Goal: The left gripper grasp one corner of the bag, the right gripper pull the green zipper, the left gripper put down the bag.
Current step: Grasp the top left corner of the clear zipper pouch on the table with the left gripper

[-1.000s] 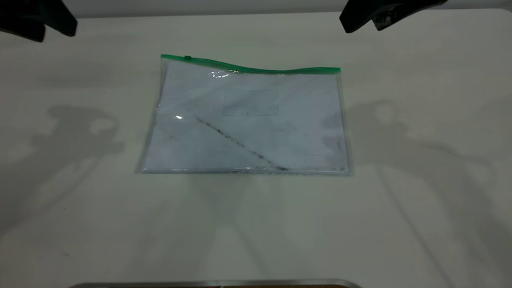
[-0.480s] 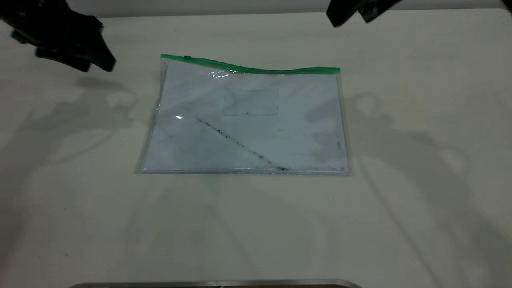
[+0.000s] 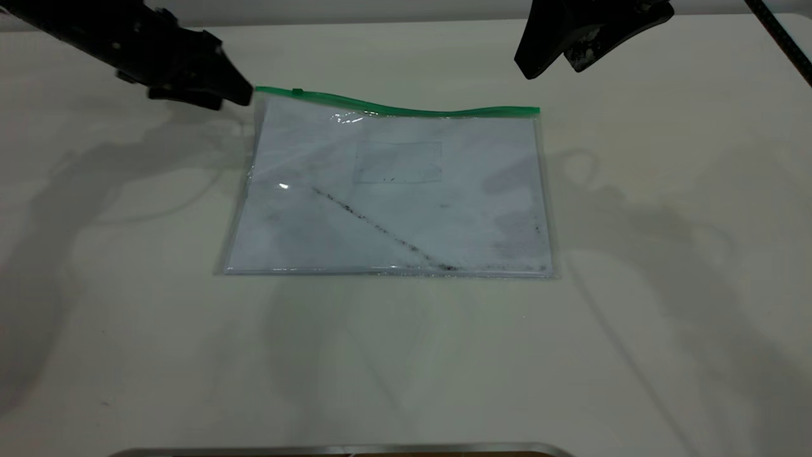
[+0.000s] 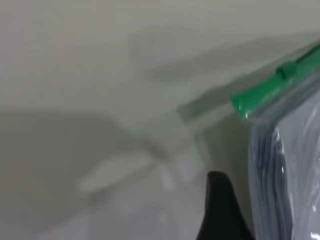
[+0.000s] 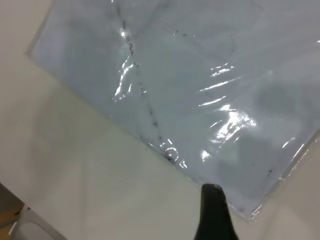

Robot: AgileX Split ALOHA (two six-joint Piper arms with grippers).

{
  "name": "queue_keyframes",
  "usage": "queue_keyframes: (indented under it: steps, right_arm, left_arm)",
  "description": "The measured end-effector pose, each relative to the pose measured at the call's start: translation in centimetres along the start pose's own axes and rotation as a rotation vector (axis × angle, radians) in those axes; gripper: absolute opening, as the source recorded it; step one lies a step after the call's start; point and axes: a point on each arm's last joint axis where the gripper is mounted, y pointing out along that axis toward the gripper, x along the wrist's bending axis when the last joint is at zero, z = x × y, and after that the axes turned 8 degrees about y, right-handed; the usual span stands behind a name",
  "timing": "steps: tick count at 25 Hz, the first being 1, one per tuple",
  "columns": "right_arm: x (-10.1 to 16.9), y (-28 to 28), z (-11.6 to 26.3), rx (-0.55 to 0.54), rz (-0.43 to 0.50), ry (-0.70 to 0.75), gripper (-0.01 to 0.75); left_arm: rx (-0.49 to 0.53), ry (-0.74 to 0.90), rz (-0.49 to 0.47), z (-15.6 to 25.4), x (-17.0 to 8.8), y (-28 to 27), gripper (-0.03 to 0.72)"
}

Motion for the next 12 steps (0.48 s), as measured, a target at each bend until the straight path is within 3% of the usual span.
queue_keyframes:
  steps: [12]
  right_arm:
    - [0.0,0.0,0.0,-0.005,-0.007,0.015,0.565]
  left_arm:
    - [-0.013,-0.04,0.135,1.3,0.2,2.7,0.538]
